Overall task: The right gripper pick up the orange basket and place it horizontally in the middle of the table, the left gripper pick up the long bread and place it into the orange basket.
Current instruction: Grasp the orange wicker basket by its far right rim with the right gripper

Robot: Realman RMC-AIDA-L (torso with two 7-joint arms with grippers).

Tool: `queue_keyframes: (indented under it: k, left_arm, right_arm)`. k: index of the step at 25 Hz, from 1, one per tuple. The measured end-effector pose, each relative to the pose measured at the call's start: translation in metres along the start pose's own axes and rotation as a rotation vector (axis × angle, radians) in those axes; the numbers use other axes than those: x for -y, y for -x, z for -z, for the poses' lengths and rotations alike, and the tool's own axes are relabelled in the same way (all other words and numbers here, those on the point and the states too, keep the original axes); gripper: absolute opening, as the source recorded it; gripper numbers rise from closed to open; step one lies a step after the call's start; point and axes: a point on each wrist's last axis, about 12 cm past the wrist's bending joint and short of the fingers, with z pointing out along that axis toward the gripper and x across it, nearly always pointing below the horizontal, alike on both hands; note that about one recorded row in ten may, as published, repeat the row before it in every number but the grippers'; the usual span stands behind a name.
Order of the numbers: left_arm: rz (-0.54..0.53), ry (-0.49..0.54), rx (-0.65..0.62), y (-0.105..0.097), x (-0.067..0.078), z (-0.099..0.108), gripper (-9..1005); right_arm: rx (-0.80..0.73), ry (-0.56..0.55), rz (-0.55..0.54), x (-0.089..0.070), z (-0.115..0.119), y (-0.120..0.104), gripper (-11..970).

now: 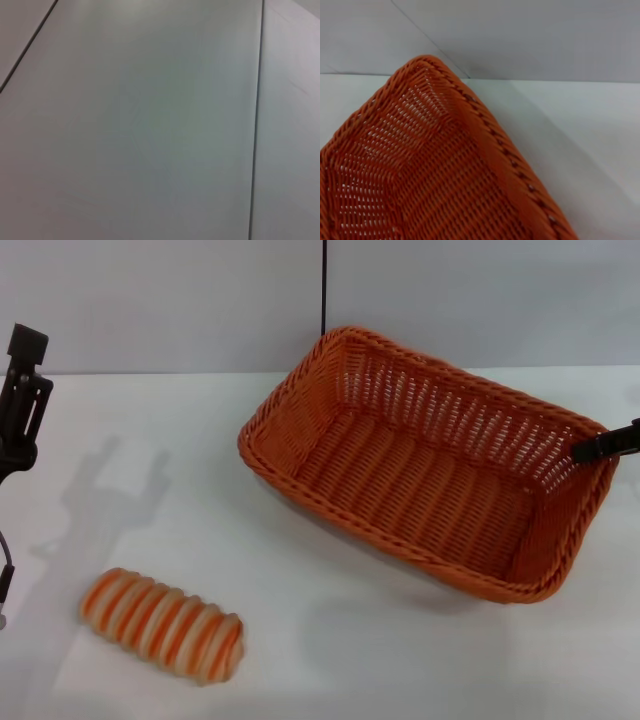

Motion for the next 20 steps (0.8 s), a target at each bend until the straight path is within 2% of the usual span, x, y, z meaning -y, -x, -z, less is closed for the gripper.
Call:
queue_keyframes:
  k: [1,6,11,20]
  left_arm:
    - [0.002,0.001,0.000,0.0000,-0.0001,0.0000,699]
    - [0.025,0.012,-0.005,-0.0009,-0.0011,-0.0003,699]
    - [0.039,0.020,0.001,-0.0005,-0.0021,-0.0010,699]
    - [0.040,0.020,0.006,-0.0002,-0.0031,-0.0029,699]
  right_arm:
    - [0.001,-0.002,0.000,0.0003,0.0002,-0.0001,498]
    - [0.003,-0.006,0.009,0.0014,0.0006,-0.0024,284]
    - [0.017,-0.010,0.016,0.0017,0.0011,-0.0041,204]
    - [0.102,-0.029,0.068,-0.0021,0.0021,-0.0060,201]
